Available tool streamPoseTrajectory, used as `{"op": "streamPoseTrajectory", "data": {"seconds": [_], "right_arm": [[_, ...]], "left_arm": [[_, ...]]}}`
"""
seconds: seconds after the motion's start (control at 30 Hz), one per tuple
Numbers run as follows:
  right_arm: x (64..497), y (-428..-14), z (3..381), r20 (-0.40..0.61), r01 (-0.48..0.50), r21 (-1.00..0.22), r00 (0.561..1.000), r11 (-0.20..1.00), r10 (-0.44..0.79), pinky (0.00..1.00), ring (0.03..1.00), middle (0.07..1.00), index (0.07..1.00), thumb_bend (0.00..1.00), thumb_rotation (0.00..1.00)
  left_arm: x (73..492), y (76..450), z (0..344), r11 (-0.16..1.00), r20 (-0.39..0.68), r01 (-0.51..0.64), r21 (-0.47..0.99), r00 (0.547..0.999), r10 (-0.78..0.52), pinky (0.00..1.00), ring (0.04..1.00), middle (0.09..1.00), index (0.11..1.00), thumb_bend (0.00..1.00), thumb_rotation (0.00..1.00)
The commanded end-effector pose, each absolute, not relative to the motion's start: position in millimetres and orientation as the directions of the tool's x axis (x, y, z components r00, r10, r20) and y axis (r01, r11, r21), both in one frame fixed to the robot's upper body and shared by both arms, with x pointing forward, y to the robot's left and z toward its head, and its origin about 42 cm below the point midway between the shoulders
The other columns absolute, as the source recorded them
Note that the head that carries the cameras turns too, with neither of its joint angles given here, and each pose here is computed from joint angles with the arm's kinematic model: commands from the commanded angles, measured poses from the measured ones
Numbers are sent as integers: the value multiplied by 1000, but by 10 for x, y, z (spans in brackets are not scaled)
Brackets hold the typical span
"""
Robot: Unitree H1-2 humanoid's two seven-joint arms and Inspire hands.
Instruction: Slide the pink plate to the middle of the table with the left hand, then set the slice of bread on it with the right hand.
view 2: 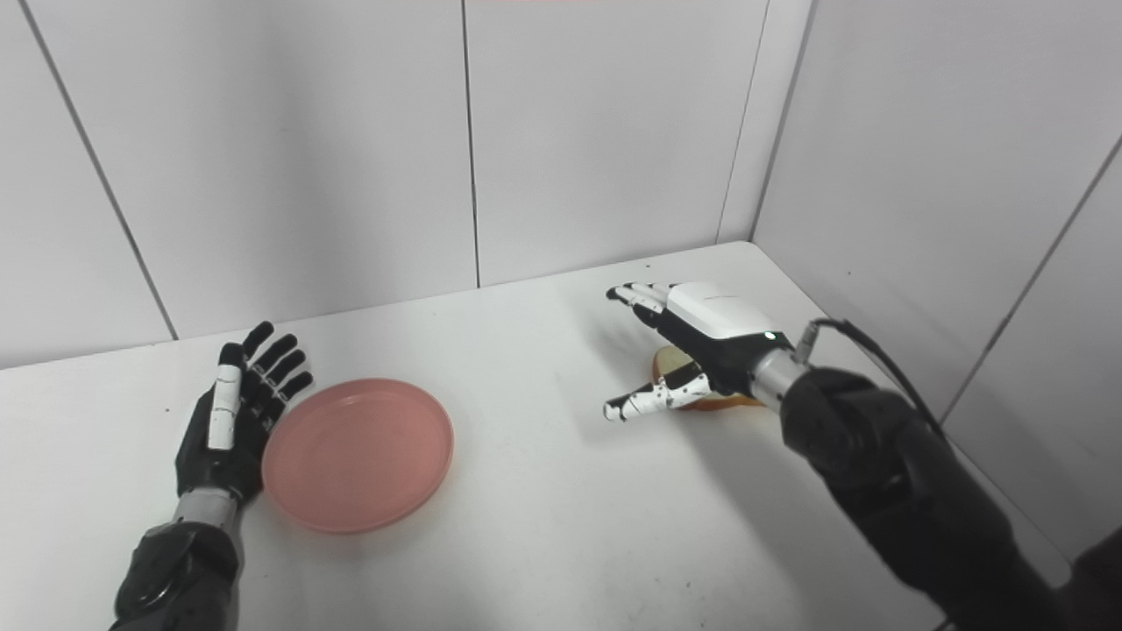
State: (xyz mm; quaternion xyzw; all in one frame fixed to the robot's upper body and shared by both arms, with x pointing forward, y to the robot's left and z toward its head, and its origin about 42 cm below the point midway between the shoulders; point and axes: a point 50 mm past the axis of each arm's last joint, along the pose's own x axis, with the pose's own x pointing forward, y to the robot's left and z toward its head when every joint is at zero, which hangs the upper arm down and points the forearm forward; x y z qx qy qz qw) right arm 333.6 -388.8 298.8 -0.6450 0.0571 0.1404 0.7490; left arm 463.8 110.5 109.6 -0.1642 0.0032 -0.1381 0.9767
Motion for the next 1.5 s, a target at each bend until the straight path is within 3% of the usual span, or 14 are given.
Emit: {"op": "streamPoseTrajectory", "data": {"seconds": [0.0,0.23,0.53,0.8,1.27,1.47], "right_arm": [[3447,-4055,3344,-298,-301,-953,951,26,83,1000,975,973,966,1000,560],[3717,-4383,3438,-400,-400,-911,916,-101,-20,997,961,953,943,1000,451],[3933,-4573,3368,-424,-435,-862,900,-260,-98,1000,973,967,943,1000,426],[4023,-4524,3500,-387,-411,-866,912,-286,-137,1000,996,979,943,1000,385],[4204,-4481,3244,-368,-374,-864,926,-336,-86,1000,985,964,919,1000,401],[4241,-4463,3224,-393,-403,-871,915,-282,-95,1000,985,961,919,1000,388]], "left_arm": [[4322,1065,573,910,-155,208,-358,948,-278,809,855,838,852,942,743],[4314,1080,564,908,-153,210,-363,947,-281,814,853,837,849,953,732],[4327,1093,581,910,-151,216,-355,947,-284,801,854,836,843,938,741],[4318,1095,581,909,-146,219,-356,947,-286,804,854,828,849,935,731],[4287,1108,540,908,-155,217,-358,945,-287,799,835,812,843,943,722],[4272,1115,525,909,-157,218,-355,945,-288,782,823,804,834,923,732]]}}
